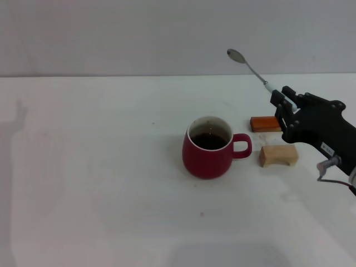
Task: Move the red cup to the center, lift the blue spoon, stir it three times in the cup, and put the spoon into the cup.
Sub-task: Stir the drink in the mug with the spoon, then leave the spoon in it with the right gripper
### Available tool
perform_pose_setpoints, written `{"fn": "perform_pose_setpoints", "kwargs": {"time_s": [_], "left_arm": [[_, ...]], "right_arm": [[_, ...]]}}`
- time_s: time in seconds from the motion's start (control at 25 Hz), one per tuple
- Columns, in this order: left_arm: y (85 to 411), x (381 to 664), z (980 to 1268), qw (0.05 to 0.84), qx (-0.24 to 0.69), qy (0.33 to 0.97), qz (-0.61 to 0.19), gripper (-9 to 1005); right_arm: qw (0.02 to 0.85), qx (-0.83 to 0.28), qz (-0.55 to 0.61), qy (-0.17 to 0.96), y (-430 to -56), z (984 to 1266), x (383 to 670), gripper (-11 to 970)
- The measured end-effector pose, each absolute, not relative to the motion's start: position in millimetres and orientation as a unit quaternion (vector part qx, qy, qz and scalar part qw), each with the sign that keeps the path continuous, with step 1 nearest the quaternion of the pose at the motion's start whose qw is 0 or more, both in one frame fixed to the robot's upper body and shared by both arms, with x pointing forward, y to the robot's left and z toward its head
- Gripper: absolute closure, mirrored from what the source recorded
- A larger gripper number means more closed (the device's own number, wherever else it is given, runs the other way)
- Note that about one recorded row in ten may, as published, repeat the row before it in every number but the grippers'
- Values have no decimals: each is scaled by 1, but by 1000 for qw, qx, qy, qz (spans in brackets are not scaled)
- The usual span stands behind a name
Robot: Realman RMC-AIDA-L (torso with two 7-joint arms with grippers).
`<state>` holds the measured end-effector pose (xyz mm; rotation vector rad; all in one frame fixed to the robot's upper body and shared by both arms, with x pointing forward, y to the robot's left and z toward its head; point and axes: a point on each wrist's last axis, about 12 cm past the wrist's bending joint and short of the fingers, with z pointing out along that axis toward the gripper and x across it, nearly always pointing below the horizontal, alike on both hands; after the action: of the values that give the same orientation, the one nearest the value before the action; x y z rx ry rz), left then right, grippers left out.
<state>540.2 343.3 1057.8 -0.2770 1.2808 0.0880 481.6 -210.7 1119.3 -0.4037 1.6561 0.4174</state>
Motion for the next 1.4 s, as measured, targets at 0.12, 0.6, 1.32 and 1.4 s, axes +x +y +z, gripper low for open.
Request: {"fn": "perform_pose_setpoints", "kwargs": {"time_s": [0.12,0.6,1.32,1.4], "left_arm": [[343,541,1058,792,-129,595,41,134],[344,544,1057,786,-128,603,44,134],[345,545,1058,787,-129,602,47,133],[345,545,1058,787,-129,602,47,133]], "right_arm": [[624,-188,174,738,-205,1125,487,821],[601,-232,120,755,-180,1157,498,821],[569,-269,112,769,-145,1217,501,820],[563,-276,104,772,-142,1222,501,820]]}}
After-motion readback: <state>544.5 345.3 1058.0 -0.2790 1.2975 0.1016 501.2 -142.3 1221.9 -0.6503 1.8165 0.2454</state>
